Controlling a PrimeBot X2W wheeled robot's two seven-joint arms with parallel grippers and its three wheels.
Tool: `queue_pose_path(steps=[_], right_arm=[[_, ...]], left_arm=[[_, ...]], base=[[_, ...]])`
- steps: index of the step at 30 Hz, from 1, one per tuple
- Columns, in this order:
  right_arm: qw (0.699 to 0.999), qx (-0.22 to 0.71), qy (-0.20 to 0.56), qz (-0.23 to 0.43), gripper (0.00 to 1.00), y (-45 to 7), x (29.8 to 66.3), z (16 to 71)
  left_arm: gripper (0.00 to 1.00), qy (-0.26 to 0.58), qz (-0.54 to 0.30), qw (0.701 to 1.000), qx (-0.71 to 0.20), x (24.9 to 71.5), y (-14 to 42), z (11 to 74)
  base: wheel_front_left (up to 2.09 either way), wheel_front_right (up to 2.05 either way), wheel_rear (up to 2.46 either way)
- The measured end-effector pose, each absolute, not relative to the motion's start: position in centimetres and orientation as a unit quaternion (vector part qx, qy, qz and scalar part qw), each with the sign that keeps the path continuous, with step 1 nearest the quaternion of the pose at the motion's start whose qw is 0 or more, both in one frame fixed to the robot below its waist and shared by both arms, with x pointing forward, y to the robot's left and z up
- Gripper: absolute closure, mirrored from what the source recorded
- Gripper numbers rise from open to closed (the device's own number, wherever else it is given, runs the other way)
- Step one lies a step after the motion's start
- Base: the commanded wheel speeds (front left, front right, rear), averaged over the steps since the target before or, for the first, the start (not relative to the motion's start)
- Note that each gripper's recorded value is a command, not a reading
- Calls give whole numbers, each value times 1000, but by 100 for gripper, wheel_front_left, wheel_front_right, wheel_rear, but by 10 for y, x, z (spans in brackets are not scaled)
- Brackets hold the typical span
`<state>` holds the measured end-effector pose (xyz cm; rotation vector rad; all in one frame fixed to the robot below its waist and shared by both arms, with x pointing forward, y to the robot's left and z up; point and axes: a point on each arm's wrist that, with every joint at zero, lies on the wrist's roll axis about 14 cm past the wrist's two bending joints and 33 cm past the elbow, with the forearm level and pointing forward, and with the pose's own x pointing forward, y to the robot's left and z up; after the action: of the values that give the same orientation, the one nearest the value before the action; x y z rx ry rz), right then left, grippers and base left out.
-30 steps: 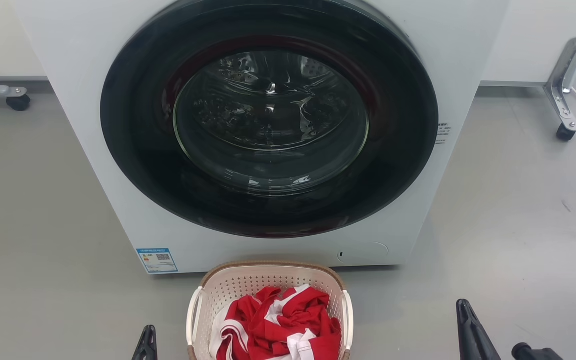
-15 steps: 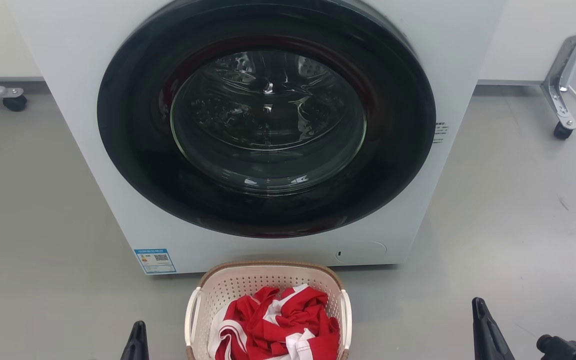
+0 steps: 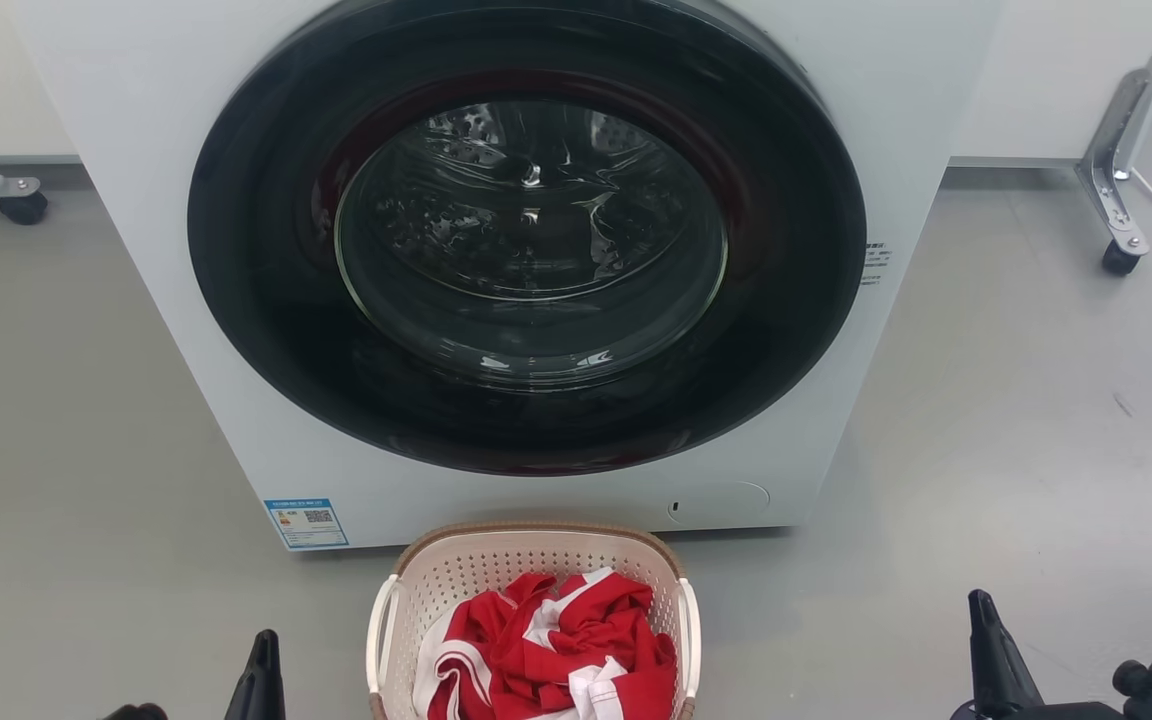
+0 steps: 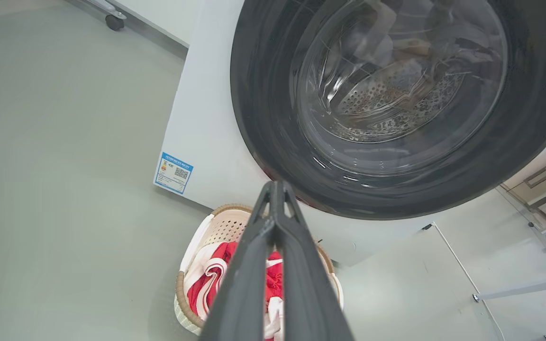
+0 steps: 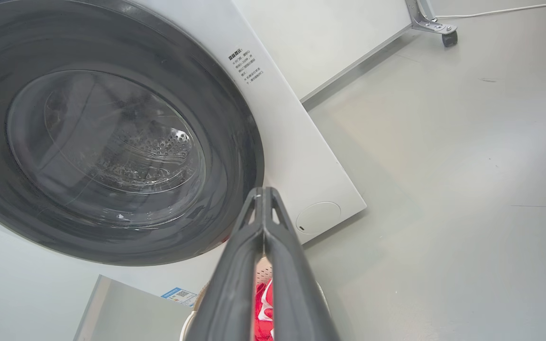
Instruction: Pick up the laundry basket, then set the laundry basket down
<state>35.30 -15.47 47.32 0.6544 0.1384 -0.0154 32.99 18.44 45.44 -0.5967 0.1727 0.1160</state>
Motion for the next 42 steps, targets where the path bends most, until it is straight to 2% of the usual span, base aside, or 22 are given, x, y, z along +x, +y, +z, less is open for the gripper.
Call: queue_pose_path(steps=[23, 42], right_arm=[[872, 481, 83, -35, 100, -174, 362, 465], [794, 604, 61, -43, 100, -189, 371, 471]], left_arm=[[100, 93, 60, 881, -461, 345, 188, 452], [100, 71, 49, 800, -593, 363, 190, 464]], base=[[0, 0, 0], [0, 0, 0]])
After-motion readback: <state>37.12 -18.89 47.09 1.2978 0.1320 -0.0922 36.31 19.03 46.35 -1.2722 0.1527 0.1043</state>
